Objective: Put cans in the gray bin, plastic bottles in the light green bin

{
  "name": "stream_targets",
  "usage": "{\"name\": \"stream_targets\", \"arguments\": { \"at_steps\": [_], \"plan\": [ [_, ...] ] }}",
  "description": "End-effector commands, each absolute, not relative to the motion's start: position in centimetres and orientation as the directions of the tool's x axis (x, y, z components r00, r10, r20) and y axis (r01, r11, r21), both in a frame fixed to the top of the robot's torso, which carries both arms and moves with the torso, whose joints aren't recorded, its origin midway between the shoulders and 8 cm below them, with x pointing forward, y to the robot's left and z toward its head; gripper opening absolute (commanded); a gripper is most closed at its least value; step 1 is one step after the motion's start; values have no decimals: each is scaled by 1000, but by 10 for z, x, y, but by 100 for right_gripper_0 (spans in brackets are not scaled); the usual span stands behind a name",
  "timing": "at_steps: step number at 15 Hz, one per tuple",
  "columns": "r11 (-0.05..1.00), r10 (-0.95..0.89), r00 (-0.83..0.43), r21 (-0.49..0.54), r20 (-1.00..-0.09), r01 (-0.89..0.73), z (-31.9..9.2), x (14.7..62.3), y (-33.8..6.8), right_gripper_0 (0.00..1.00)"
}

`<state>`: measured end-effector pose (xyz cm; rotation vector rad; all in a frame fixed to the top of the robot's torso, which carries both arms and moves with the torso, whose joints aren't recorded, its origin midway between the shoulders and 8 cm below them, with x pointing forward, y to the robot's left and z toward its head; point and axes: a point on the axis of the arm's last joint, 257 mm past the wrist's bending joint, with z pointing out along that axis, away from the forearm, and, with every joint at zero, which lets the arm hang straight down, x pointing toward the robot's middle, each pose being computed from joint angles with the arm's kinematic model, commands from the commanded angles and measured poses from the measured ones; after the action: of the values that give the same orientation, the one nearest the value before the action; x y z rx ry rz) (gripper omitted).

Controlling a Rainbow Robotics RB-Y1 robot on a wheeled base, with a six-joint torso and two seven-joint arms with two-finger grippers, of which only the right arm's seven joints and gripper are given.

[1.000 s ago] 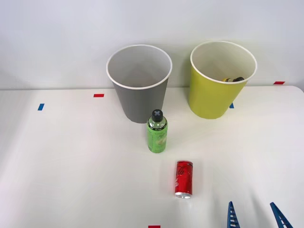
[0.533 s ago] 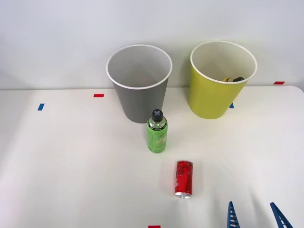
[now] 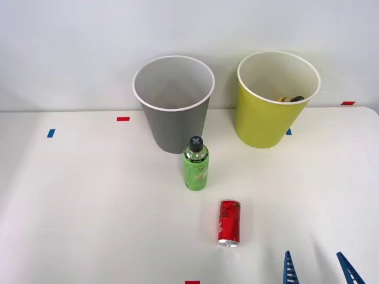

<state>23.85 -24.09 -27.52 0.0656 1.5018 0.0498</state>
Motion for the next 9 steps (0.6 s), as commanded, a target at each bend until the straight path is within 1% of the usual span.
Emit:
{"name": "stream_targets", "arguments": {
  "at_steps": [1, 9],
  "plan": [
    [997, 74, 68, 74, -995, 8, -275, 238, -241, 100],
    [997, 74, 68, 74, -995, 8, -275, 238, -241, 100]
  ]
}}
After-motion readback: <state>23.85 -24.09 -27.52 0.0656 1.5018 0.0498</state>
